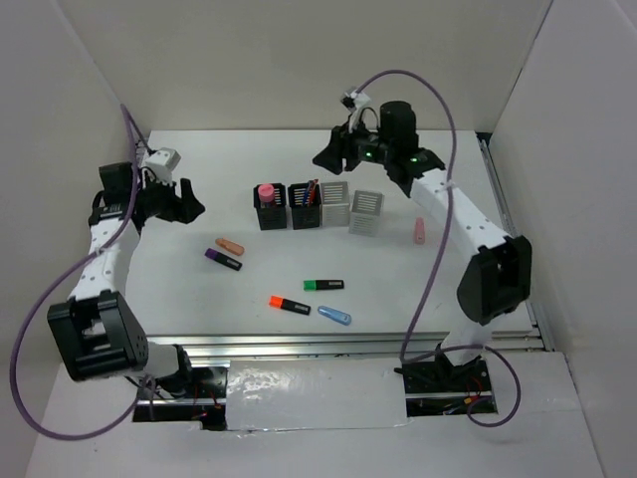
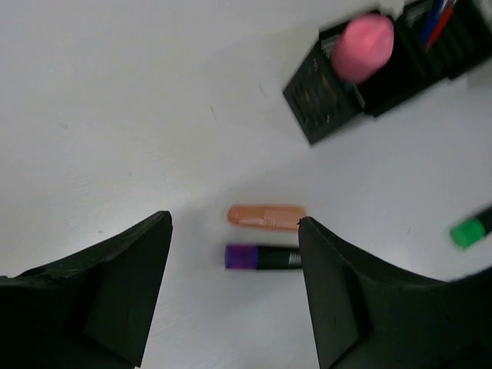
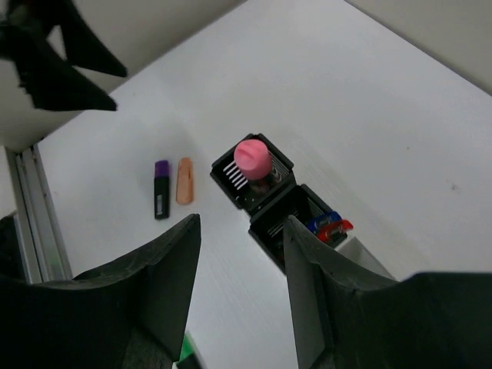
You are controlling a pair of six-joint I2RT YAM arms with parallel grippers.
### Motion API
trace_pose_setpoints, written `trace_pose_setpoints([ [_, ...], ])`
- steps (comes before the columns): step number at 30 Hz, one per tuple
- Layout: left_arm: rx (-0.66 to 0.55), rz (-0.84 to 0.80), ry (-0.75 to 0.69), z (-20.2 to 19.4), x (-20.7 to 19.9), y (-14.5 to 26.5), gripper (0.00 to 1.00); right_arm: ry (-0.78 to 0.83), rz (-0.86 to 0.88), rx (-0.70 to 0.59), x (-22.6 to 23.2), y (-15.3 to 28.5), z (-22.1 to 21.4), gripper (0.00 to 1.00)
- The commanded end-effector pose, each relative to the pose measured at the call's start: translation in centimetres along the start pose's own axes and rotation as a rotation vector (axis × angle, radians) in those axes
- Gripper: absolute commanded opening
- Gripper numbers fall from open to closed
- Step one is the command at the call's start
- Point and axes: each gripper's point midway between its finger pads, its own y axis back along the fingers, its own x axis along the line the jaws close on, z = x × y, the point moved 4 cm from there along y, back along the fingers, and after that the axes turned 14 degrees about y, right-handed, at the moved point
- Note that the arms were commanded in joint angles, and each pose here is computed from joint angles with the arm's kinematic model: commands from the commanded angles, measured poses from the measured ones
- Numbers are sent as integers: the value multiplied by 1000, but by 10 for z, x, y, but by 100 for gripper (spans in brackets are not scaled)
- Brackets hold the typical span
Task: Sort the stationery into containers
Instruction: Place the pen in the storage box, then pick up the pen from the center of the board.
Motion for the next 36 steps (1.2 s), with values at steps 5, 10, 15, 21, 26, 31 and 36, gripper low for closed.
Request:
trace_pose_setpoints([
  [5, 396, -325, -266, -34, 0, -38, 77, 105, 59, 75, 16, 101, -11, 53],
  [10, 479, -510, -388, -35, 9, -65, 74, 100, 7, 120, 9, 147, -31, 53],
  [15, 500, -464, -600, -52, 15, -90, 71, 96, -45, 137, 9, 173, -39, 53],
  [21, 578, -506, -752, -80, 7, -106, 71, 61, -83, 153, 7, 188, -49, 53],
  [26, 595, -547, -815, -90, 8, -115, 70, 43, -88, 161, 11, 194, -55, 53],
  [31, 623, -577, -849, -98, 12, -117, 72, 6, -110, 169, 4, 203, -58, 53],
  [36, 634, -585, -899, -105, 15, -121, 75, -14, -127, 172, -4, 206, -60, 53],
])
